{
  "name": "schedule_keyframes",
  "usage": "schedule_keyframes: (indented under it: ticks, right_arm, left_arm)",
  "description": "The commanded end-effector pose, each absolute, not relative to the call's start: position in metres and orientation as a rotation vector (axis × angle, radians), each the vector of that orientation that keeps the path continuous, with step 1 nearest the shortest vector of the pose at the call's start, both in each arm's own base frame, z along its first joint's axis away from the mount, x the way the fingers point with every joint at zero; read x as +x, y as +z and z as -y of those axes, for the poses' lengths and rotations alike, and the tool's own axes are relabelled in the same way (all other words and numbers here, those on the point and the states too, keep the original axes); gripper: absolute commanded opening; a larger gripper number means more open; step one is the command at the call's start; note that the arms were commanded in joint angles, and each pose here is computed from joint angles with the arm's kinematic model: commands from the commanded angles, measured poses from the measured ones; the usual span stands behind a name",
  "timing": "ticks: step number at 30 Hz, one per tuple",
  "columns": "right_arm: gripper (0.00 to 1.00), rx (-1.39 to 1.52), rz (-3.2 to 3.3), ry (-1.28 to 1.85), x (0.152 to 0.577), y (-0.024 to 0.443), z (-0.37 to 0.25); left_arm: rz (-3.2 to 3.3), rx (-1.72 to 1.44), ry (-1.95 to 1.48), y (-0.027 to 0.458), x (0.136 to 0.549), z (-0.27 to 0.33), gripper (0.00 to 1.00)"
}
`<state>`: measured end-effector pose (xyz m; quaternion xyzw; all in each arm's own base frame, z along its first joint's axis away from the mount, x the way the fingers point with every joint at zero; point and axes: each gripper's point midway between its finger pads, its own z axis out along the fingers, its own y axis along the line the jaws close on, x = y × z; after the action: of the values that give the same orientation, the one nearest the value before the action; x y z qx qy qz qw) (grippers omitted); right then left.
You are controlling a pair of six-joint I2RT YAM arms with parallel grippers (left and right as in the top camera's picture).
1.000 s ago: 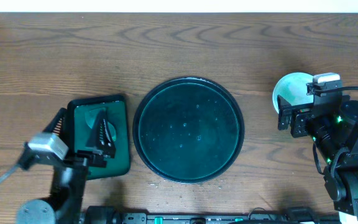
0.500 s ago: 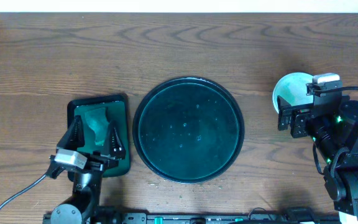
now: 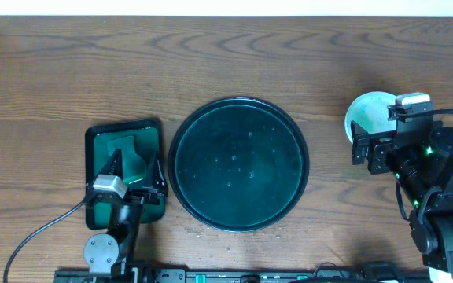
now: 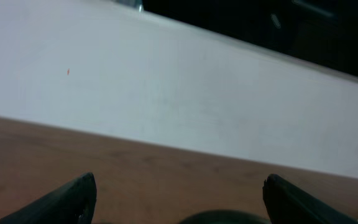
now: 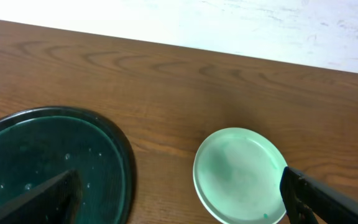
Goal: Clean dirty plates on tray and stack at the side
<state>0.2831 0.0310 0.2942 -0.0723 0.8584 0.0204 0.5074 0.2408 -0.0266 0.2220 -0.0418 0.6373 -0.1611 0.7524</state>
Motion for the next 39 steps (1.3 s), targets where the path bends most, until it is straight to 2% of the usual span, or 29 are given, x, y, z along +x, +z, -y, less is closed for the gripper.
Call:
schedule_keyframes:
  ticks: [1, 16, 39]
  right_arm:
    - [0.99, -0.188, -2.068, 0.043, 0.283, 0.295, -0.032]
    - [0.99, -0.188, -2.068, 0.044, 0.283, 0.295, -0.032]
    - [0.99, -0.188, -2.068, 0.044, 0.283, 0.295, -0.032]
  left_arm:
    - [-1.441, -0.094, -0.342, 0.208, 0.243, 0.027, 0.86]
    - [-1.717, -0.132, -0.339, 0.140, 0.242, 0.028, 0.86]
    - [-1.717, -0.133, -0.338, 0.140, 0.243, 0.028, 0.86]
